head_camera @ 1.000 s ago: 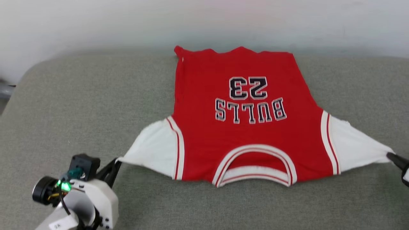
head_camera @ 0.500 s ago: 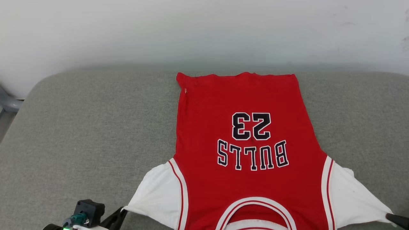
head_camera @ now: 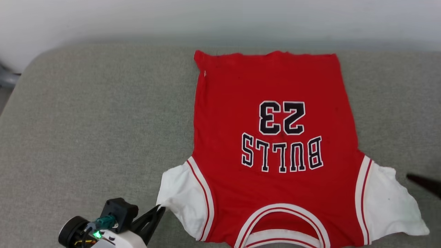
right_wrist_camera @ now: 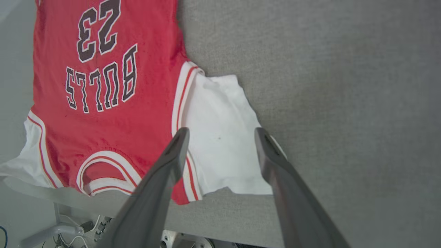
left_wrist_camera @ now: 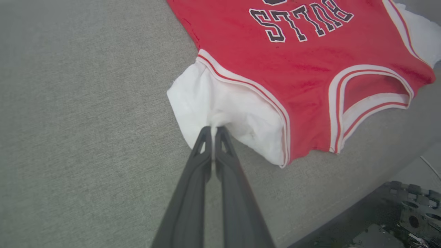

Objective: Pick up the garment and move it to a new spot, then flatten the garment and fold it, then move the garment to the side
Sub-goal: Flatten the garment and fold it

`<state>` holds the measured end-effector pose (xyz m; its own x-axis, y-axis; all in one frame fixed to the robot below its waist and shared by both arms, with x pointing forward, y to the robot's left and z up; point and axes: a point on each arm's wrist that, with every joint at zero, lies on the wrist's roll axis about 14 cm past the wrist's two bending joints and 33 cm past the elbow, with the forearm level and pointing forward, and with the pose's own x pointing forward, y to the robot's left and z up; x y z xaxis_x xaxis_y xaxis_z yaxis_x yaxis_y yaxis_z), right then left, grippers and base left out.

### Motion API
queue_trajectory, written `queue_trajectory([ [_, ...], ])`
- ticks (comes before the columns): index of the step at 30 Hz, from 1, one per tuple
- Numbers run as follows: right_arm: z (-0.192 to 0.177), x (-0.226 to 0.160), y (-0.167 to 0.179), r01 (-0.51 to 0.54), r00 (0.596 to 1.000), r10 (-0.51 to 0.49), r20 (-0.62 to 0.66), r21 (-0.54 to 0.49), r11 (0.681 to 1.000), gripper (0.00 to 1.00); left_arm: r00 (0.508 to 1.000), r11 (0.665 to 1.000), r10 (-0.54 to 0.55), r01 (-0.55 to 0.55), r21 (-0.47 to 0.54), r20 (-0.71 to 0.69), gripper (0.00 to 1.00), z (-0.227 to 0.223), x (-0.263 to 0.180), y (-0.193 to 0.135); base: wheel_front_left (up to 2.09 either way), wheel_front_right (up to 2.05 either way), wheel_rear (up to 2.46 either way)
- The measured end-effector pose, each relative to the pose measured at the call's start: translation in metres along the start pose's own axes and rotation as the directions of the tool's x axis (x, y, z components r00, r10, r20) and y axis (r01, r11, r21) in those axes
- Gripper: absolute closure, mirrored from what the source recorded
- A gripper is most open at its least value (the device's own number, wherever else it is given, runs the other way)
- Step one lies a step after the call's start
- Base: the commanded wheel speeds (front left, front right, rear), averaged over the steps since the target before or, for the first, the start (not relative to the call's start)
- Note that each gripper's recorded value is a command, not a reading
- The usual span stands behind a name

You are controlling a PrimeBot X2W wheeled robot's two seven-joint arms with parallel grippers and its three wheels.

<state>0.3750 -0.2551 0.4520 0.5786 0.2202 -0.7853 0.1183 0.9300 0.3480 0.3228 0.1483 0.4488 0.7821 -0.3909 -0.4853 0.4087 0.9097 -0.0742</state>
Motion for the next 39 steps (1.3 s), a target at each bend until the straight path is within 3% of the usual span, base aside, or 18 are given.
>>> queue_trajectory([
  [9,0.096,0.047,0.056,-0.050,0.998,0.057,0.034,-0.161,0.986,0.00,0.996,0.998,-0.068,0.069,0.001,-0.064,1.00,0.004,0.018,-0.011,0.00,0.00,0.00],
  [17,0.150,0.123,0.083,-0.002,1.000,0.001,-0.006,-0.219,0.976,0.00,0.993,0.998,-0.064,0.061,-0.032,-0.097,1.00,-0.002,0.035,-0.007,0.00,0.00,0.00],
  [30,0.167,0.228,0.097,0.047,0.995,-0.065,-0.081,-0.208,0.977,0.00,0.988,0.996,0.014,-0.027,-0.083,-0.157,1.00,-0.025,0.045,0.014,0.00,0.00,0.00],
  [39,0.151,0.266,0.100,0.050,0.988,-0.080,-0.131,-0.216,0.975,0.00,0.981,0.993,0.045,-0.065,-0.100,-0.187,1.00,-0.036,0.046,0.022,0.00,0.00,0.00],
])
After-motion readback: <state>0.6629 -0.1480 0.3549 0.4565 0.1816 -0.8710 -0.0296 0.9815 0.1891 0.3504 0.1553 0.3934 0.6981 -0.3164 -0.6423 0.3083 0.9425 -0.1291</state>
